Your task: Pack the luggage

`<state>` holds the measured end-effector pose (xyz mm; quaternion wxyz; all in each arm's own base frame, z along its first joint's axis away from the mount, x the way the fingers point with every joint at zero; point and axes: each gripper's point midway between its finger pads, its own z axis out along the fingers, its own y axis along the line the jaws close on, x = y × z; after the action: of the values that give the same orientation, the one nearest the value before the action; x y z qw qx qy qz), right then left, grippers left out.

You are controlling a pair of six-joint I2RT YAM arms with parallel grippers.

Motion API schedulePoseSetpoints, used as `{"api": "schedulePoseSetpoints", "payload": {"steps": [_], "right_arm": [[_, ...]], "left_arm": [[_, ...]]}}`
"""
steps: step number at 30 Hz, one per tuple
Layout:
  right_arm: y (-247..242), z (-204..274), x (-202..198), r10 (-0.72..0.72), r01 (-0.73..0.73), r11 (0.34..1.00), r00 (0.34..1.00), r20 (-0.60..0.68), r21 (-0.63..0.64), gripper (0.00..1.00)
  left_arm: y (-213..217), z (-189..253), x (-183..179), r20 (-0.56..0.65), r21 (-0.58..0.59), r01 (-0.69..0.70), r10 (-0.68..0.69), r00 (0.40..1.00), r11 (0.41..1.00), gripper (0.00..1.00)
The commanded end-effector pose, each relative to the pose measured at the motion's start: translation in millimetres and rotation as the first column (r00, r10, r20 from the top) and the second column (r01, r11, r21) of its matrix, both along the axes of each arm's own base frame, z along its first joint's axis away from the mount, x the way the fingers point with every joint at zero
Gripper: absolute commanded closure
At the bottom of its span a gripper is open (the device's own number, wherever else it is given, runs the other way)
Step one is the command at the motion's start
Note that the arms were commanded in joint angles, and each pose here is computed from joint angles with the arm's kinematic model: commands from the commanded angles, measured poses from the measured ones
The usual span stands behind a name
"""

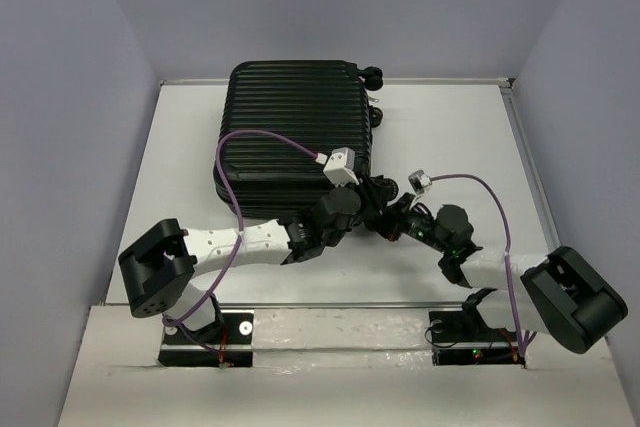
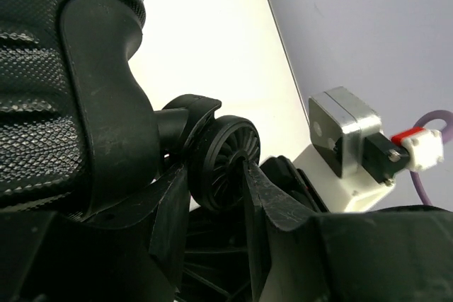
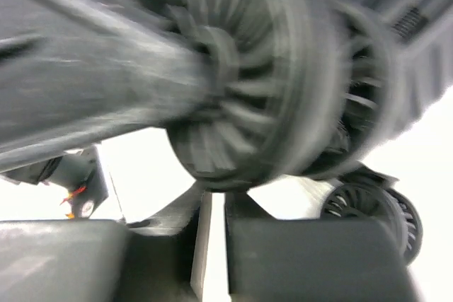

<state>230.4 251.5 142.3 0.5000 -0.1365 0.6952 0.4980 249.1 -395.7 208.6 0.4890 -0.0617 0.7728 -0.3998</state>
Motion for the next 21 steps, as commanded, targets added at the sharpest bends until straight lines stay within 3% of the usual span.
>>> {"api": "schedulePoseSetpoints", "payload": {"steps": [1, 4, 11, 15, 19, 21], "right_arm": [[-11, -11, 25, -0.143, 0.141, 0.987, 0.99, -0.016, -0.07, 0.63], [-13, -14, 29, -0.167, 0.165, 0.983, 0.986, -0.022, -0.079, 0.51], [-32, -11, 49, -0.224, 0.224, 0.971, 0.974, 0.001, -0.081, 0.5], [-27, 10, 60, -0.145, 0.152, 0.986, 0.985, 0.096, -0.072, 0.51], [-8, 4, 49, 0.001, 0.006, 0.996, 0.997, 0.078, -0.087, 0.51], [-4, 10, 41, 0.041, -0.037, 0.999, 0.995, 0.092, -0.037, 0.5]], "left_arm": [[24, 37, 32, 0.076, -0.073, -0.153, 0.158, 0.985, 0.986, 0.87], [24, 35, 31, 0.073, -0.072, -0.15, 0.155, 0.985, 0.986, 0.88], [24, 36, 31, 0.078, -0.069, -0.146, 0.151, 0.985, 0.987, 0.91], [25, 35, 31, 0.081, -0.063, -0.147, 0.152, 0.985, 0.987, 0.92], [26, 35, 31, 0.086, -0.059, -0.147, 0.152, 0.985, 0.987, 0.92], [26, 37, 31, 0.091, -0.058, -0.148, 0.153, 0.984, 0.987, 0.92]]}}
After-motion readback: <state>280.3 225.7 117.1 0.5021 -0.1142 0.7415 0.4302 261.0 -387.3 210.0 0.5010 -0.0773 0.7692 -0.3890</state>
